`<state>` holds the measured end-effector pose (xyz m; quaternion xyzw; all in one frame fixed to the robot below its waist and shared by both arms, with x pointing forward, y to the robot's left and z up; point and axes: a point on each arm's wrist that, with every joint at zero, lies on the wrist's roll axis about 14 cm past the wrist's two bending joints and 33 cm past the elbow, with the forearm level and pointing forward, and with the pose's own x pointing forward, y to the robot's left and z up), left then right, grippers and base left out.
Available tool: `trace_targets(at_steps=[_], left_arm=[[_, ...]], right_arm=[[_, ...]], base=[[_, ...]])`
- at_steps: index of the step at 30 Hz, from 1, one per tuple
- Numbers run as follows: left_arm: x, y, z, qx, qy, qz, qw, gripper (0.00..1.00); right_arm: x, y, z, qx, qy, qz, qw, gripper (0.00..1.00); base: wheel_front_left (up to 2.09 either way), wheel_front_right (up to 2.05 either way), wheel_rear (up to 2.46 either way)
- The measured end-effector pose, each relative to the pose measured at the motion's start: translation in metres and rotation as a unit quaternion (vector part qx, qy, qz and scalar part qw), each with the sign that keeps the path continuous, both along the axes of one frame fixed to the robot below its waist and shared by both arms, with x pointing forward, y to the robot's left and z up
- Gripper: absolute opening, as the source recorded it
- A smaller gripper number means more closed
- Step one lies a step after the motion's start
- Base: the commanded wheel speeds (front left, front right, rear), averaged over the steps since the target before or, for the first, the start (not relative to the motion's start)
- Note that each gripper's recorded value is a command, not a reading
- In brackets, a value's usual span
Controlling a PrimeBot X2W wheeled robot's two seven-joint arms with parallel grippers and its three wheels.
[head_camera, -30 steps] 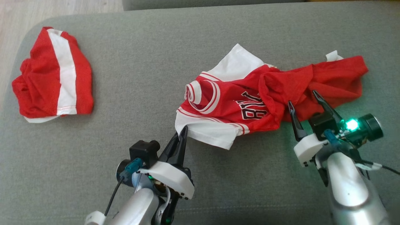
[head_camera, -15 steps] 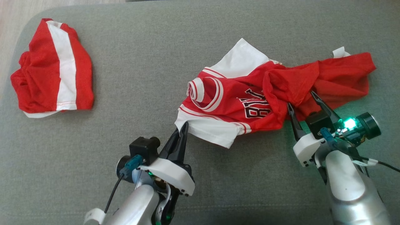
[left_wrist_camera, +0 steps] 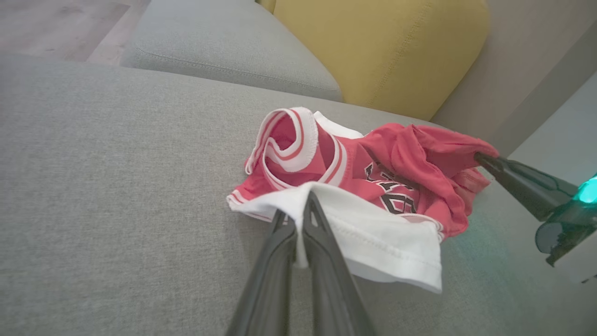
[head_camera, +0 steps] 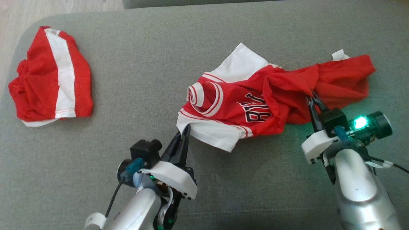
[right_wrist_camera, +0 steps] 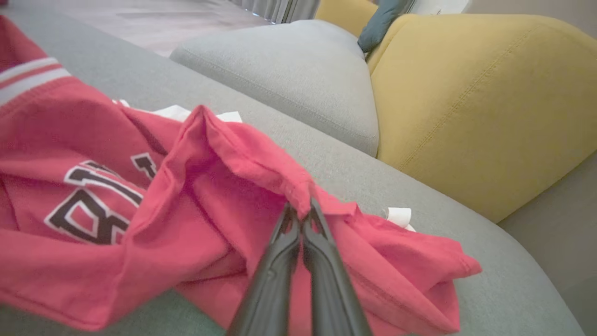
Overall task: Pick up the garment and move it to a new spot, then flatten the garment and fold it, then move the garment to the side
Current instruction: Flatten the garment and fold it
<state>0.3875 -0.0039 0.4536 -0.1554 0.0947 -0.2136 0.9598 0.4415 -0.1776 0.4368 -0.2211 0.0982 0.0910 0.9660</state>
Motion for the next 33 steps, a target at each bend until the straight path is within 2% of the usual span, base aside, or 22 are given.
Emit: trace_targets(at_steps=[9, 15, 18, 22, 23, 27, 30, 33], left_arm=[[0.012, 0.017, 0.037, -0.019, -0.051, 0.038, 0.998, 0.0], [0.029, 0.036, 0.097, -0.054, -0.133, 0.061, 0.988, 0.0], [0.044, 0.042, 0.151, -0.099, -0.191, 0.071, 0.974, 0.0], [0.047, 0.038, 0.255, -0.154, -0.301, 0.052, 0.94, 0.0], [0.047, 0.038, 0.255, -0.154, -0.301, 0.052, 0.94, 0.0], [0.036, 0.045, 0.331, -0.192, -0.374, 0.049, 0.906, 0.0], [0.025, 0.049, 0.36, -0.195, -0.401, 0.047, 0.894, 0.0], [0.019, 0.059, 0.372, -0.194, -0.409, 0.061, 0.89, 0.0]], right_arm=[[-0.02, -0.012, 0.038, 0.087, -0.063, -0.038, 0.993, 0.0], [-0.019, -0.039, 0.103, 0.093, -0.156, -0.07, 0.981, 0.0], [-0.016, -0.053, 0.145, 0.087, -0.205, -0.085, 0.971, 0.0], [-0.014, -0.06, 0.21, 0.055, -0.274, -0.084, 0.956, 0.0], [-0.014, -0.06, 0.21, 0.055, -0.274, -0.084, 0.956, 0.0], [-0.021, -0.077, 0.268, 0.025, -0.33, -0.092, 0.939, 0.0], [-0.03, -0.087, 0.294, 0.012, -0.351, -0.1, 0.931, 0.0], [-0.037, -0.094, 0.305, 0.019, -0.355, -0.109, 0.928, 0.0]], base=[[0.0, 0.0, 0.0], [0.0, 0.0, 0.0], [0.0, 0.0, 0.0], [0.0, 0.0, 0.0], [0.0, 0.0, 0.0], [0.0, 0.0, 0.0], [0.0, 0.0, 0.0], [0.0, 0.0, 0.0]])
